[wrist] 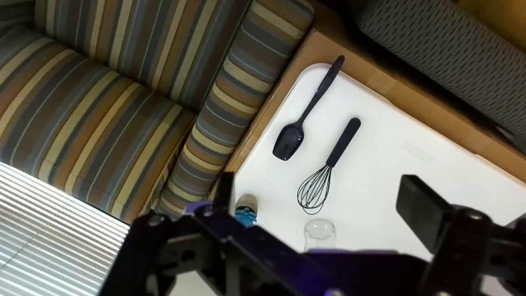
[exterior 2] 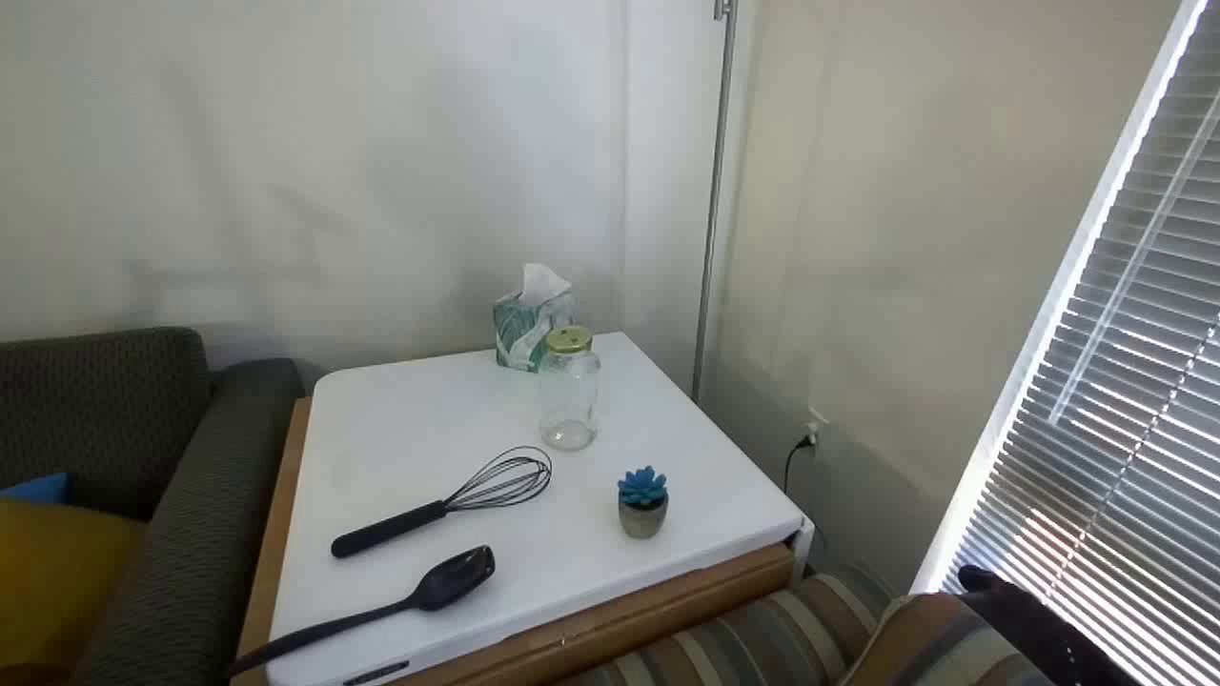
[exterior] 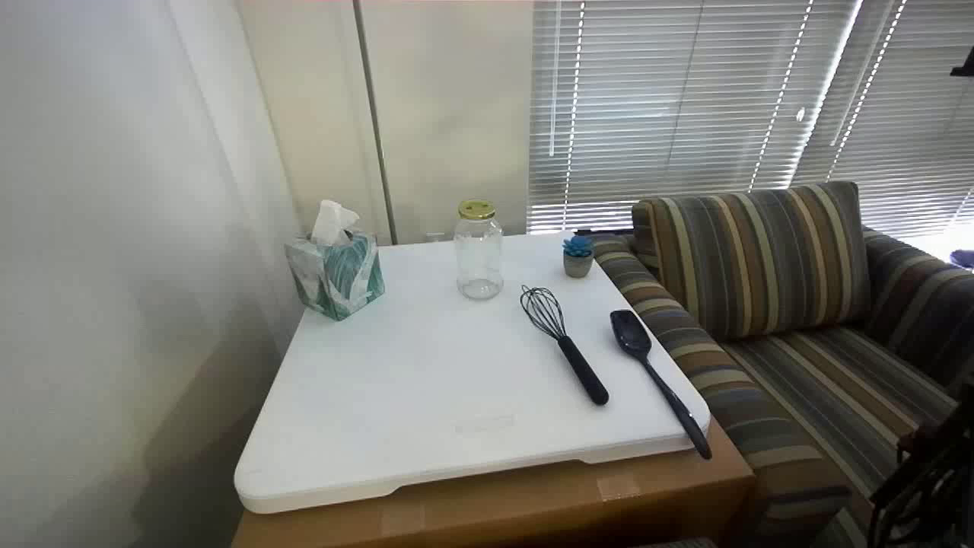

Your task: Uncover the jar and put the whisk and the spoon inside the jar

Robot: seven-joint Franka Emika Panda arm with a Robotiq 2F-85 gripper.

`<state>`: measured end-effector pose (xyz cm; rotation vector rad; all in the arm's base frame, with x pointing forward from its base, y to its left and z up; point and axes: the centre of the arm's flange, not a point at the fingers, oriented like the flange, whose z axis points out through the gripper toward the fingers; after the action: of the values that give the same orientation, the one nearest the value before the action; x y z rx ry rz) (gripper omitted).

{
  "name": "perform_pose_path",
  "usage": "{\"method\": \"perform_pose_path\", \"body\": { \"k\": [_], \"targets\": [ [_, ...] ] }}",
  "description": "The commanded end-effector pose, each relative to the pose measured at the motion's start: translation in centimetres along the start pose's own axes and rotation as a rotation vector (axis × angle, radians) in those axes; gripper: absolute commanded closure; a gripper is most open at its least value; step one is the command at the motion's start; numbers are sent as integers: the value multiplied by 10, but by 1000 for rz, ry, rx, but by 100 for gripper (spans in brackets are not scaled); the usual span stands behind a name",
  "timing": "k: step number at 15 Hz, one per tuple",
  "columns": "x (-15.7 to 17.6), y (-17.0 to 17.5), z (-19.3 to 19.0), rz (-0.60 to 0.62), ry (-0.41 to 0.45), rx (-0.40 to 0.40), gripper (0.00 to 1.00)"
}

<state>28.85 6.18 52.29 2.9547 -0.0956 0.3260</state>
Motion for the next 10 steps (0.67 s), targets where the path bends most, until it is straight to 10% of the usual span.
{"method": "perform_pose_path", "body": {
  "k": [1,10],
  "targets": [
    [0,0,0,0,0,0,0],
    [6,-1,14,-28,37,-10,0]
  ]
}}
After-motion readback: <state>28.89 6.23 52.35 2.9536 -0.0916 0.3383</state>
